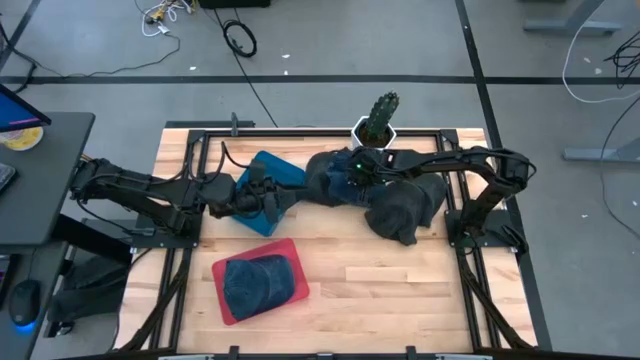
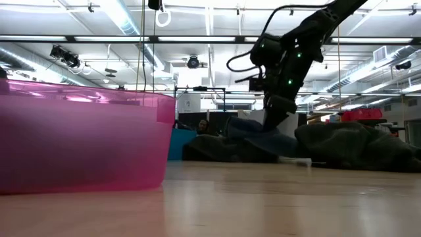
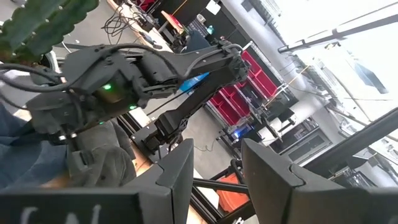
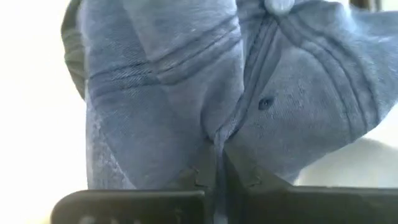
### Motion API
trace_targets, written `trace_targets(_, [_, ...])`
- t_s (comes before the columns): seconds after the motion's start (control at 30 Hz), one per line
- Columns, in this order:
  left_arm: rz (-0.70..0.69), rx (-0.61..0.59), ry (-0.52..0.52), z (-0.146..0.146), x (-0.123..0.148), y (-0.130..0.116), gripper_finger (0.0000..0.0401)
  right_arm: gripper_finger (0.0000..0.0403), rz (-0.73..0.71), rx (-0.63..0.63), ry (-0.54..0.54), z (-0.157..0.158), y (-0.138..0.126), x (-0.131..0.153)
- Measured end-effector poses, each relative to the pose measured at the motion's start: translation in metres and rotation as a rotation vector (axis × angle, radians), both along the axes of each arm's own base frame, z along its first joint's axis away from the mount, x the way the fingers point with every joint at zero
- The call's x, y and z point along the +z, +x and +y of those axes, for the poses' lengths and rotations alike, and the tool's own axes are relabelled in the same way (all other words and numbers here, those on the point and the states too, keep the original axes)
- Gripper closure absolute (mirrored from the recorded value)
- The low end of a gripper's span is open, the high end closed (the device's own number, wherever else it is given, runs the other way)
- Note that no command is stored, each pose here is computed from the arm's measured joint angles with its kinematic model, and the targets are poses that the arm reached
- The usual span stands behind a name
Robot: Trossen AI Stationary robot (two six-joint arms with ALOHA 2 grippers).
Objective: Pick & Place hat
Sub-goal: Put the blue cap into the red bin
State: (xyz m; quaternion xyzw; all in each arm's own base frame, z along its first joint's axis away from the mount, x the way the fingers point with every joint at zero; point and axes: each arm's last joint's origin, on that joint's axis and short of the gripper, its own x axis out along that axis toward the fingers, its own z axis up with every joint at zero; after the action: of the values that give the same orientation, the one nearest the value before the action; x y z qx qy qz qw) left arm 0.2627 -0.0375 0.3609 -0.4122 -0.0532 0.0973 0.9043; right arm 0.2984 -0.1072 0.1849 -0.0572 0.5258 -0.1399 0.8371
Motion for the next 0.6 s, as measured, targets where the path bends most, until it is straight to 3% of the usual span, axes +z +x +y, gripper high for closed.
trace_targets(0.43, [0.004,0.002,0.007,0.0,0.0,0.0,0.0261,0.0401,-0.214,0.006,-0.065,0.031,-0.027,0.072])
trace_targets(0.6, [-0.011,0.062,-0.067,0.003,-0.001,0.0,0.0261,0.0402,-0.343,0.014,-0.073,0.048,-0.042,0.101])
